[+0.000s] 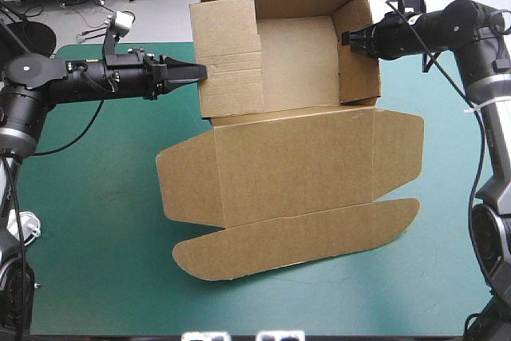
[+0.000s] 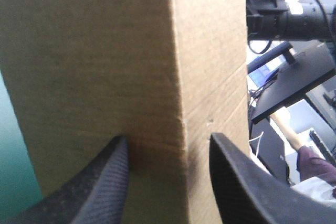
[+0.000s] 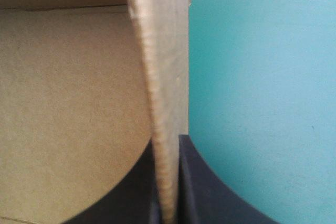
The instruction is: Fold the box
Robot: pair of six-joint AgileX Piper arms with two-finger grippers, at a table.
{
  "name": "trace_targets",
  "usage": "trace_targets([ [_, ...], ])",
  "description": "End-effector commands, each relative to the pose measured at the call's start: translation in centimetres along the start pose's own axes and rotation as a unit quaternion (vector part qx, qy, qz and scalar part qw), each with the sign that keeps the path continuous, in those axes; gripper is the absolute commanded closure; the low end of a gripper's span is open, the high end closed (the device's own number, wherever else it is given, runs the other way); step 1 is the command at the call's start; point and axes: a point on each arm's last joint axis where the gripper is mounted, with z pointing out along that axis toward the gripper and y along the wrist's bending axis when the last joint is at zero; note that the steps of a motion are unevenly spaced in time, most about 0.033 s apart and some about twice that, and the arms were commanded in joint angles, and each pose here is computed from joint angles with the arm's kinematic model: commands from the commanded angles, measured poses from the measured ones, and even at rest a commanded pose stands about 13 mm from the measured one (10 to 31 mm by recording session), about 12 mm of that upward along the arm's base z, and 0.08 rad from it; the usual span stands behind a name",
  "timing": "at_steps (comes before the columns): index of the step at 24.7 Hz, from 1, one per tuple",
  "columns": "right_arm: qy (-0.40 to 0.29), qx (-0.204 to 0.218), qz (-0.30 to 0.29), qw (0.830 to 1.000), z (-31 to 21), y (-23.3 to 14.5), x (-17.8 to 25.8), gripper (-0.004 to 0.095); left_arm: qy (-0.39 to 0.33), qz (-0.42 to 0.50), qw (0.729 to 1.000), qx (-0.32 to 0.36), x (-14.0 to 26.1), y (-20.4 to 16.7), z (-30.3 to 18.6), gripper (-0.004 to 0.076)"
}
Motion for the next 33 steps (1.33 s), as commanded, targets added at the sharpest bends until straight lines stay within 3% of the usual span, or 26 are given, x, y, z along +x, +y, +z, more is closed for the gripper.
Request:
trace_targets([
  [1,-0.065,-0.012,-0.013,0.998,-2.3,2.6,-1.3,0.0908,0.007,0.026,0.999,0.022,0.0,-2.7,-1.0,0.0370],
  [8,-0.066,-0.015,-0.041,0.997,-1.3,5.7,-0.9,0.0908,-0.003,0.025,0.999,-0.031,-0.2,-1.7,-1.0,0.0370],
  [13,-0.054,-0.016,-0.069,0.996,-0.5,8.6,0.0,0.0908,0.002,-0.001,0.987,-0.163,-0.1,0.7,-1.4,0.0378],
  [16,-0.046,-0.025,-0.066,0.996,-0.3,9.4,0.3,0.0908,-0.017,0.000,0.979,-0.205,-0.5,1.5,-1.7,0.0392],
  [20,-0.036,-0.034,-0.073,0.996,-0.2,10.4,0.7,0.0908,-0.029,0.003,0.975,-0.221,-0.8,2.2,-1.6,0.0471],
  [28,-0.007,-0.035,-0.075,0.997,0.0,10.9,1.4,0.0908,-0.005,-0.012,0.974,-0.226,-0.5,4.1,-0.7,0.0730],
  [33,0.017,-0.011,-0.066,0.998,0.1,10.4,1.7,0.0908,0.011,-0.015,0.976,-0.218,-0.1,3.6,-0.3,0.0734],
])
